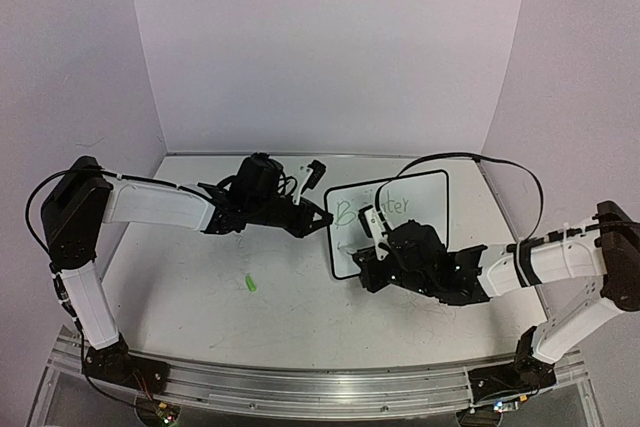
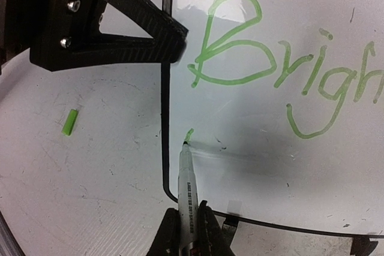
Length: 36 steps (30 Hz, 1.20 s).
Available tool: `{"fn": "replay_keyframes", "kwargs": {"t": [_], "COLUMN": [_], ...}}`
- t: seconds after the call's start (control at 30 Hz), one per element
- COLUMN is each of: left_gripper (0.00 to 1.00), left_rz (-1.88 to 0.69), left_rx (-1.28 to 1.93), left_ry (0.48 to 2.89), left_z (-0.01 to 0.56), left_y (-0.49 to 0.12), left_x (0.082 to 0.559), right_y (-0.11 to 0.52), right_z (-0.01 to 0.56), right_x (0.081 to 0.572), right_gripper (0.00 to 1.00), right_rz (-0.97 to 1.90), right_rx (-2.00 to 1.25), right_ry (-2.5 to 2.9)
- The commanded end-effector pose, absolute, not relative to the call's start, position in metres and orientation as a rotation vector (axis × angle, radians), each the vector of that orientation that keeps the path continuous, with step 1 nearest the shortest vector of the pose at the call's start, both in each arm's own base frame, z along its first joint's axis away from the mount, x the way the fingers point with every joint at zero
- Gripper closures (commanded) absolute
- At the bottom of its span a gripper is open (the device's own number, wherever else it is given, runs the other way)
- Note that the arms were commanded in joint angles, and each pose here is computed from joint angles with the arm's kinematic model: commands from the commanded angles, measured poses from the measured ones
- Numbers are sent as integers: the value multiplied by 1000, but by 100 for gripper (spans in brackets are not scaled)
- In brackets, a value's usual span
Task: Write a sentence on the whiteboard
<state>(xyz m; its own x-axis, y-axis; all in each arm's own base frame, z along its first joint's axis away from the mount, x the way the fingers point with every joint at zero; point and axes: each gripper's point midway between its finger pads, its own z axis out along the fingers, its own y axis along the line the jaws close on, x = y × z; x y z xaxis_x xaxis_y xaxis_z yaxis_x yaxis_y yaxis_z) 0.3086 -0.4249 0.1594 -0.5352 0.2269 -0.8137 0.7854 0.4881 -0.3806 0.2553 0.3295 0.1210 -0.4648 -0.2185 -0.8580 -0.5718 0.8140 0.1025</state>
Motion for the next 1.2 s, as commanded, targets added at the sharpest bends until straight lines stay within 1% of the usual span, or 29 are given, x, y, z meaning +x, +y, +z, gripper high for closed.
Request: {"fn": "replay_keyframes", "kwargs": {"t": [0.0, 0.47, 0.67, 0.8, 0.97, 1.17], "left_gripper": [100, 100, 100, 100, 100, 100], "left_rz": [-924, -924, -924, -925, -925, -927], "left_rx": [802, 802, 804, 805, 804, 808], "left_ry": [1989, 1988, 1987, 1987, 1986, 1988], "left_z": [172, 172, 172, 172, 173, 172], "left_y": [-423, -423, -423, -423, -423, -423], "left_x": [328, 328, 328, 327, 328, 327], "right_y": [324, 321, 310, 316, 330, 340], "right_z": [108, 92, 115, 134, 138, 133], "right_x": [253, 249, 256, 252, 243, 248], "right_gripper": [100, 100, 100, 100, 100, 100], "right_rz": [446, 424, 394, 467, 567, 561], "right_rx": [-561, -555, -470, -493, -556, -570], "right_ry": [2083, 2121, 2074, 2026, 1996, 2001]}}
